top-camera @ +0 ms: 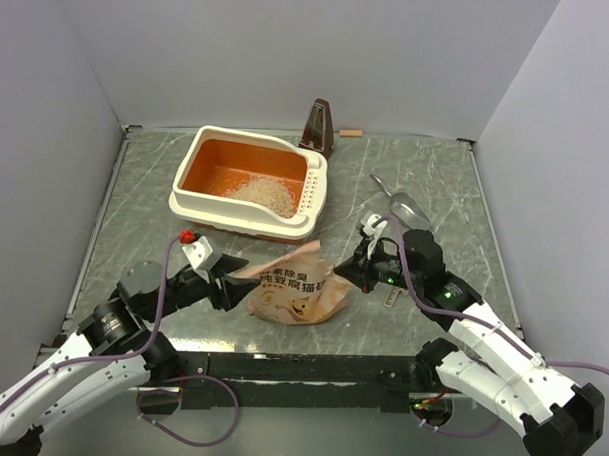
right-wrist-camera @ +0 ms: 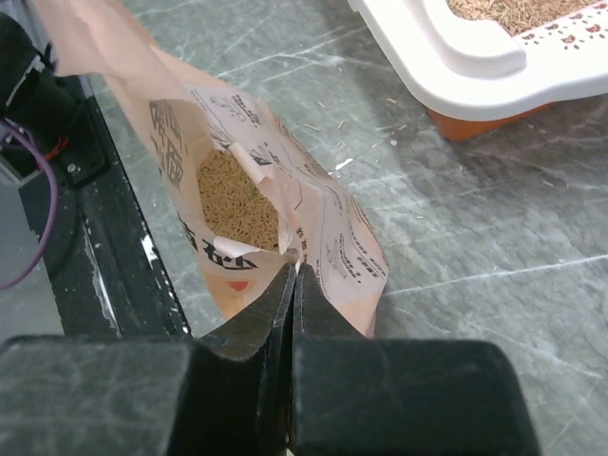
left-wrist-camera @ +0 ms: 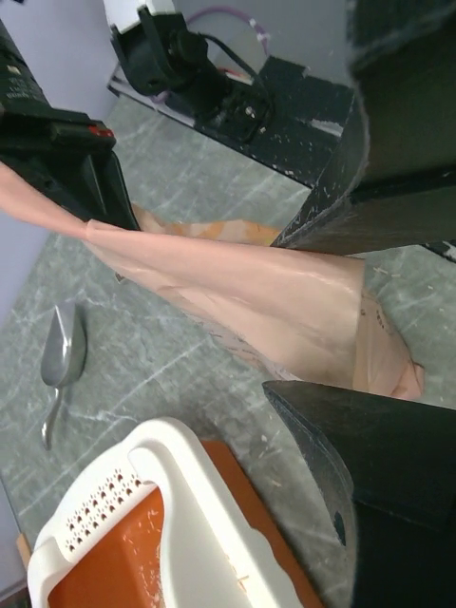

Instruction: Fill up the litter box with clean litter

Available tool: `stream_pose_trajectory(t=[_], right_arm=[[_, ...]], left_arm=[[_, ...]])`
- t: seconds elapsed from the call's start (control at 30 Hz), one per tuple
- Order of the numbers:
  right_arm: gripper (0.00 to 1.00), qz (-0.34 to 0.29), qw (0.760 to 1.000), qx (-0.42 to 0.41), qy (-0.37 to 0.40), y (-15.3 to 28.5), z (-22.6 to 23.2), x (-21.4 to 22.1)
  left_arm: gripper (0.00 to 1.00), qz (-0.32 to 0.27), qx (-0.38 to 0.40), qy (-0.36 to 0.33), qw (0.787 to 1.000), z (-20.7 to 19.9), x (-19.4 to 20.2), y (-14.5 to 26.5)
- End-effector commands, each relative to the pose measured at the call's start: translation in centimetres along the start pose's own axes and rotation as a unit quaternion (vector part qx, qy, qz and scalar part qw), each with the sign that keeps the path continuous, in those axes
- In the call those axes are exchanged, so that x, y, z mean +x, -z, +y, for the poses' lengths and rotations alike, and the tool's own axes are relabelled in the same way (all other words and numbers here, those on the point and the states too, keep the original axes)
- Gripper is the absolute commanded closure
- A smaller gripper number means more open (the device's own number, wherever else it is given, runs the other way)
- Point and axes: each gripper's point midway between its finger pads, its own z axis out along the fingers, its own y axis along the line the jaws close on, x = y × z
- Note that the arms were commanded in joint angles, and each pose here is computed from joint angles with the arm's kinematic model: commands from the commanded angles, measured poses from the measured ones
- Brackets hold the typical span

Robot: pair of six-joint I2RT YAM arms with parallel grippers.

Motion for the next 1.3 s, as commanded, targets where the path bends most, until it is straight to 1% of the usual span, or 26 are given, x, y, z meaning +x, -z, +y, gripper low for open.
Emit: stream_pose_trajectory(t=[0.0, 0.1, 0.17, 0.2, 0.27, 0.37, 0.43, 0.5, 0.57, 0.6, 0.67, 0.8, 0.83, 0.87, 1.0, 1.1, 1.2, 1.27], right_arm=[[1.00, -0.044, 0.999, 0.027, -0.004, 0.7, -0.5, -1.5], [1.00, -0.043, 0.999, 0.021, -0.009, 0.6, -0.3, -1.3], [1.00, -0.048, 0.999, 0.015, -0.009, 0.6, 0.0, -1.3], [1.00, -0.050, 0.999, 0.016, -0.011, 0.5, -0.1, -1.3], [1.00, -0.052, 0.998, 0.016, -0.010, 0.6, 0.0, -1.4], [1.00, -0.056, 0.998, 0.014, -0.012, 0.7, 0.1, -1.5], [1.00, -0.059, 0.998, 0.016, -0.015, 0.8, 0.2, -1.6], [1.00, -0.058, 0.998, 0.025, -0.019, 0.9, -0.1, -1.4], [1.00, -0.064, 0.997, 0.028, -0.021, 1.2, -0.1, -1.6], [1.00, -0.069, 0.997, 0.026, -0.020, 1.2, 0.0, -1.8], [1.00, -0.067, 0.997, 0.025, -0.023, 1.2, 0.0, -1.7], [1.00, -0.066, 0.997, 0.026, -0.026, 1.2, 0.0, -1.7], [1.00, -0.071, 0.997, 0.024, -0.025, 1.1, 0.0, -1.8], [1.00, -0.071, 0.997, 0.023, -0.026, 1.0, 0.1, -1.7], [1.00, -0.066, 0.997, 0.018, -0.031, 0.9, 0.2, -1.7], [1.00, -0.070, 0.997, 0.023, -0.030, 1.1, 0.1, -1.8], [1.00, -0.068, 0.997, 0.025, -0.029, 1.3, 0.1, -1.8], [1.00, -0.068, 0.997, 0.026, -0.027, 1.3, 0.2, -1.8]], left_arm=[[0.42, -0.055, 0.022, 0.040, 0.997, -1.1, -1.2, 0.6], [0.42, -0.045, 0.012, 0.053, 0.998, -0.5, 0.4, -0.2], [0.42, -0.047, 0.011, 0.059, 0.997, -0.5, 0.0, -0.6], [0.43, -0.036, 0.004, 0.065, 0.997, -0.2, 0.5, -1.1], [0.44, -0.037, 0.004, 0.074, 0.997, -0.1, 0.8, -1.8], [0.44, -0.019, -0.015, 0.088, 0.996, 0.8, 2.5, -2.8], [0.45, -0.028, -0.021, 0.097, 0.995, 1.1, 2.4, -3.3], [0.45, -0.033, -0.031, 0.108, 0.993, 1.5, 3.0, -3.5], [0.46, -0.028, -0.047, 0.123, 0.991, 2.1, 4.3, -3.4], [0.46, -0.040, -0.049, 0.125, 0.990, 2.2, 4.0, -3.3], [0.46, -0.045, -0.057, 0.135, 0.988, 2.5, 4.4, -3.2], [0.48, -0.071, -0.064, 0.146, 0.985, 2.6, 3.8, -2.2], [0.48, -0.076, -0.082, 0.147, 0.983, 3.2, 3.6, -1.9], [0.47, -0.087, -0.083, 0.145, 0.982, 3.2, 3.0, -1.5], [0.44, -0.110, -0.084, 0.146, 0.979, 3.2, 1.7, -0.7], [0.43, -0.105, -0.097, 0.149, 0.978, 3.5, 1.9, -0.6], [0.44, -0.081, -0.125, 0.156, 0.977, 4.3, 3.3, -0.6], [0.44, -0.080, -0.155, 0.159, 0.972, 5.2, 3.3, -0.3]])
